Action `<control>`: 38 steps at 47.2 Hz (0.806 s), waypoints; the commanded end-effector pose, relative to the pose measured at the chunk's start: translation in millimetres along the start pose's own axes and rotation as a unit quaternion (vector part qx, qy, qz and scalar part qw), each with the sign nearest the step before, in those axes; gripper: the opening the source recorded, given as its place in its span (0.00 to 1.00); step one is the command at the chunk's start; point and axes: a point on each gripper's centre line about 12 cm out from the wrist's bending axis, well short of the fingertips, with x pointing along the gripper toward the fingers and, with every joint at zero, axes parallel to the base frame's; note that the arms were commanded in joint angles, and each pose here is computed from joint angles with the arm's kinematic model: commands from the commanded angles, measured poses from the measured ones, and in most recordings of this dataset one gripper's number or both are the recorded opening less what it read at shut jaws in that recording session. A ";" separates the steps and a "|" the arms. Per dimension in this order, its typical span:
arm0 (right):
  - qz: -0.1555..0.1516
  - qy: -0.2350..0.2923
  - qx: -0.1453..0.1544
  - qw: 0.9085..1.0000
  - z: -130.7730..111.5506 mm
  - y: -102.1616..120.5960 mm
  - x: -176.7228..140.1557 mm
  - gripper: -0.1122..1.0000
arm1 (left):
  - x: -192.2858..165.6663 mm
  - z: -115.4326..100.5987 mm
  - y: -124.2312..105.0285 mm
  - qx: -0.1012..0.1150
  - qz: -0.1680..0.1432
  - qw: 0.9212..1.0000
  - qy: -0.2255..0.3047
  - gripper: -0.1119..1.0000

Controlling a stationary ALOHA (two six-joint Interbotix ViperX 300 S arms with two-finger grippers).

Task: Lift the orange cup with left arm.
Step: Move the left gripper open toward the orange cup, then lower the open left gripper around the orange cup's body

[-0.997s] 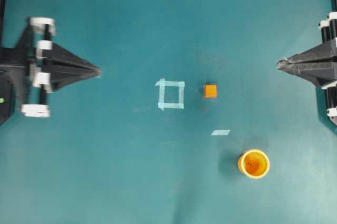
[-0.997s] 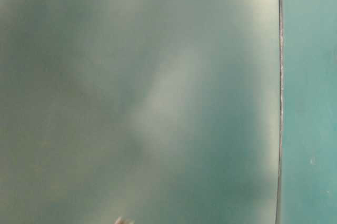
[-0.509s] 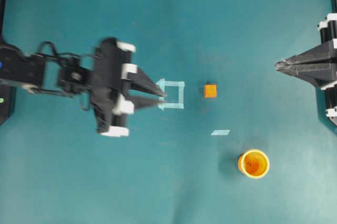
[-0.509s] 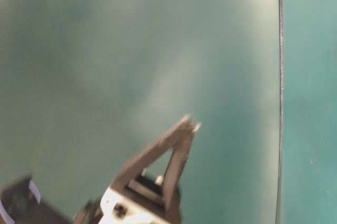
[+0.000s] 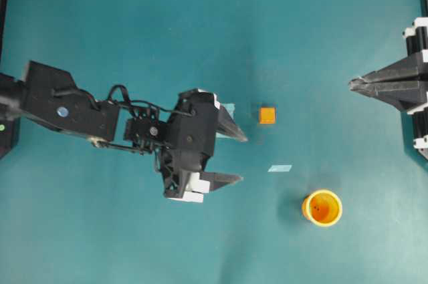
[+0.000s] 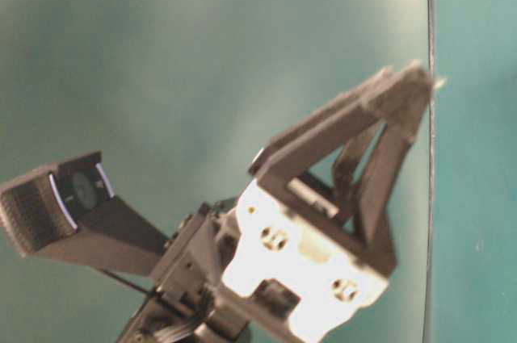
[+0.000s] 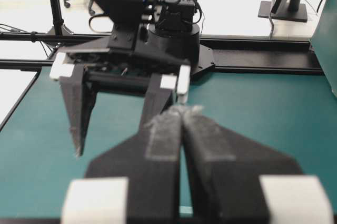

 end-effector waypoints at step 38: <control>-0.001 -0.011 -0.001 1.000 9.9 -0.4 3.4 0.10 | 96.5 2.1 -23.2 -0.033 -0.017 0.999 0.029 0.81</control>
